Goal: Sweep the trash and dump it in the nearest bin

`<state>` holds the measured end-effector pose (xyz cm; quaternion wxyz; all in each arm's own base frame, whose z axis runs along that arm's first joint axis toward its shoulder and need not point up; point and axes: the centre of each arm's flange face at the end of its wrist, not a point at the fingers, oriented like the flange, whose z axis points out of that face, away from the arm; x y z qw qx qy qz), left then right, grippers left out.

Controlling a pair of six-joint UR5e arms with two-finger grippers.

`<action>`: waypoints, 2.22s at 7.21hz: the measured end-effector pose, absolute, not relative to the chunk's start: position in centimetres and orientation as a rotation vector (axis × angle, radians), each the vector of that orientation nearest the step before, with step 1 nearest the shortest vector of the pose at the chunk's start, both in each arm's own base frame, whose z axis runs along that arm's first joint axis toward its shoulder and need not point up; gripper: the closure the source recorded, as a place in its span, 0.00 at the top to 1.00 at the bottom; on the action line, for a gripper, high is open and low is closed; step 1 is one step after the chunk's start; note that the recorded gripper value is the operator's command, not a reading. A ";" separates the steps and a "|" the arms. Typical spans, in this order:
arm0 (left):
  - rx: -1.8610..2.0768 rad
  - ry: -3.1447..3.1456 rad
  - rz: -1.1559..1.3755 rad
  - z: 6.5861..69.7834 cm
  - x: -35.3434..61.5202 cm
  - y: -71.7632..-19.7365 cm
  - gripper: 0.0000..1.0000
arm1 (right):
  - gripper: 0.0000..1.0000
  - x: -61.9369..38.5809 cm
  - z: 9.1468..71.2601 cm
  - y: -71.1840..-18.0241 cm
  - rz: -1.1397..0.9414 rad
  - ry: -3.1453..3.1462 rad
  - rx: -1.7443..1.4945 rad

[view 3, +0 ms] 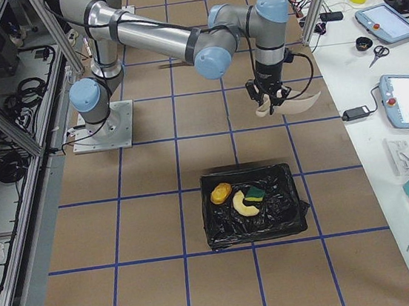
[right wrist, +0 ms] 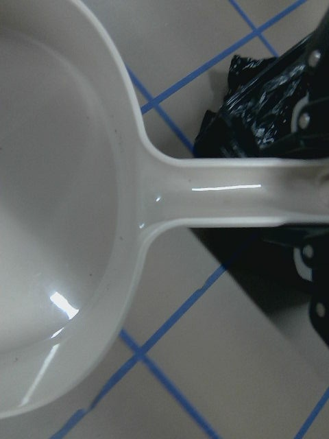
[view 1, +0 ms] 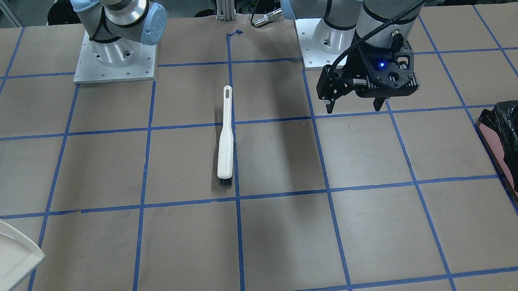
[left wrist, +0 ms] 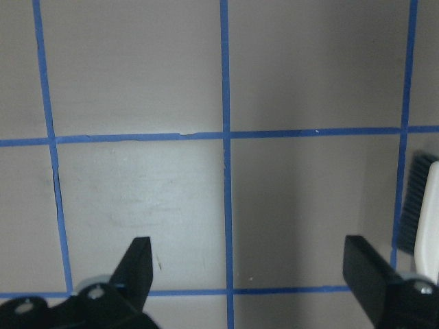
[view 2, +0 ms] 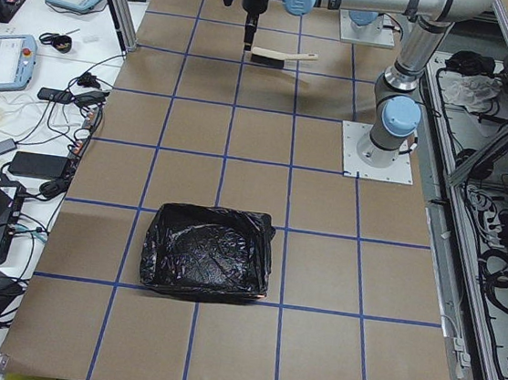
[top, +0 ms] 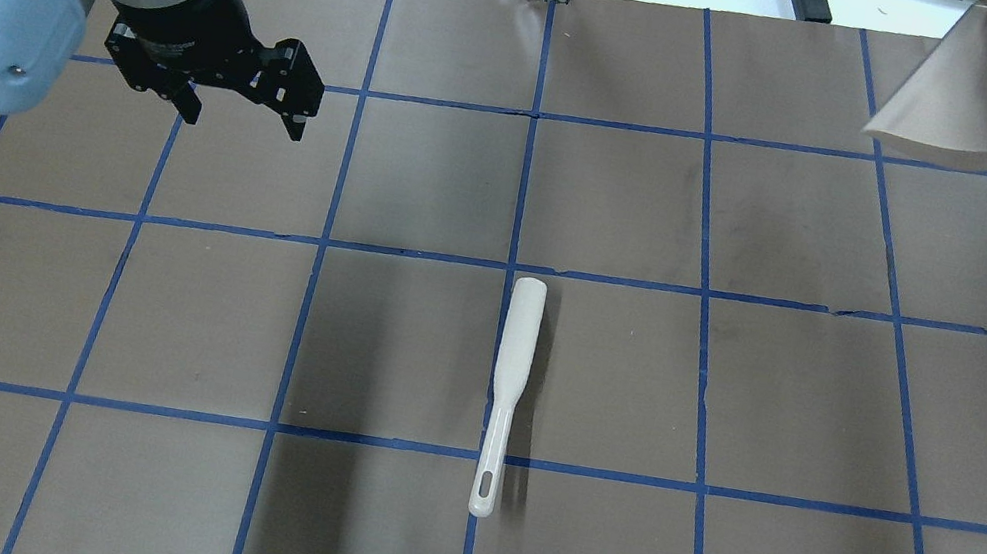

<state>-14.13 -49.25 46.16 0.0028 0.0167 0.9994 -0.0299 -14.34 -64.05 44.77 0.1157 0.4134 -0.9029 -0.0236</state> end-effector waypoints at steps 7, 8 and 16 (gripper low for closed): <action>0.070 3.124 -0.065 45.4 -12.8 -48.0 1.00 | 0.00 23.2 36.3 -61.1 -0.054 -3.083 0.415; 0.069 3.126 -0.063 45.3 -12.8 -48.0 1.00 | 0.00 26.7 34.9 -60.2 -0.082 -3.119 0.311; 0.073 3.124 -0.053 45.0 -12.7 -48.2 1.00 | 0.00 34.6 27.0 -58.2 -0.235 -3.127 0.230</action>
